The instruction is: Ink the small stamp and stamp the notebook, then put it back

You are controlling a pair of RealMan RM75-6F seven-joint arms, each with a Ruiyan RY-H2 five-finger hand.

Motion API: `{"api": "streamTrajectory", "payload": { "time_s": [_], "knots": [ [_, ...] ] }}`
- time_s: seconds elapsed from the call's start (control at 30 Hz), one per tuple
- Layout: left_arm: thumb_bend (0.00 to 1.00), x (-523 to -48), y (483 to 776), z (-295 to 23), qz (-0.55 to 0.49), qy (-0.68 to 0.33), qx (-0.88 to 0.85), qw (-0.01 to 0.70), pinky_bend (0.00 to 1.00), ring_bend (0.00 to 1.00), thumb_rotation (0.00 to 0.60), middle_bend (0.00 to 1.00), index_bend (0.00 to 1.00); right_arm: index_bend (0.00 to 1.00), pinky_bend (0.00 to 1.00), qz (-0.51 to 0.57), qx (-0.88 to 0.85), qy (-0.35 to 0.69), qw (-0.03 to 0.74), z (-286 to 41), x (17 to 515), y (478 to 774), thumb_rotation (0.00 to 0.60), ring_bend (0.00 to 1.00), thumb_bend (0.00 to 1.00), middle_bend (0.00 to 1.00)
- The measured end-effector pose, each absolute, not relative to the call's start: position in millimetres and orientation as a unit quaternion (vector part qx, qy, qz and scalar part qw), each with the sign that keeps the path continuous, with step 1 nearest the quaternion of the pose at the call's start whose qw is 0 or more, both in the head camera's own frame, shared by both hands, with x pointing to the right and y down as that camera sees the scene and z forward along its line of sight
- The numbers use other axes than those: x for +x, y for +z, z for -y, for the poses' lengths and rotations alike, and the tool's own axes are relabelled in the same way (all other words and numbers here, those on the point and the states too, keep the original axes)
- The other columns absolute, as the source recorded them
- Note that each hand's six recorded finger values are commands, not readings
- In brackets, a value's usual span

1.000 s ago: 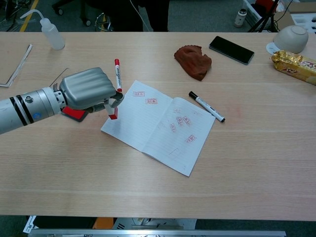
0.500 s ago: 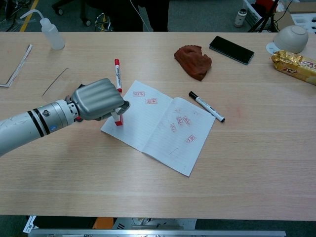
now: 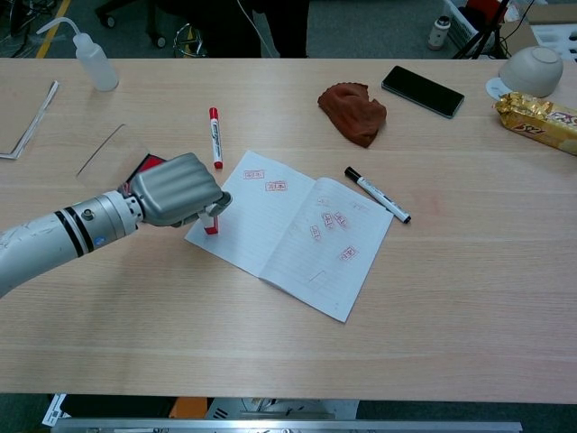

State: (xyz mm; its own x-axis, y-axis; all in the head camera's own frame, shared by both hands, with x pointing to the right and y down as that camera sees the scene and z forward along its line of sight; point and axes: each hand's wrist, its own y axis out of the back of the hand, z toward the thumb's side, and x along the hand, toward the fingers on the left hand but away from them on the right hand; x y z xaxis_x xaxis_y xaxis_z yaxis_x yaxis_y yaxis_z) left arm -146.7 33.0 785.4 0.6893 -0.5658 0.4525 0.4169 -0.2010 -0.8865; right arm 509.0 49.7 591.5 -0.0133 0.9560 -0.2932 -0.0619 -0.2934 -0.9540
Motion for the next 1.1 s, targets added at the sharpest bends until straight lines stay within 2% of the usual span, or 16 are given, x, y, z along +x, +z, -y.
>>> {"api": "streamTrajectory", "payload": {
  "time_s": [1.1],
  "knots": [
    [0.36,-142.2,792.7,-38.1,-0.033,-0.397,-0.671,0.625,1.00,0.94,0.600,0.96,0.60,0.06,0.18,0.414,-0.546,0.589,0.428,-55.0,517.9,591.3,0.600,0.09,0.18,0.14]
  ]
}}
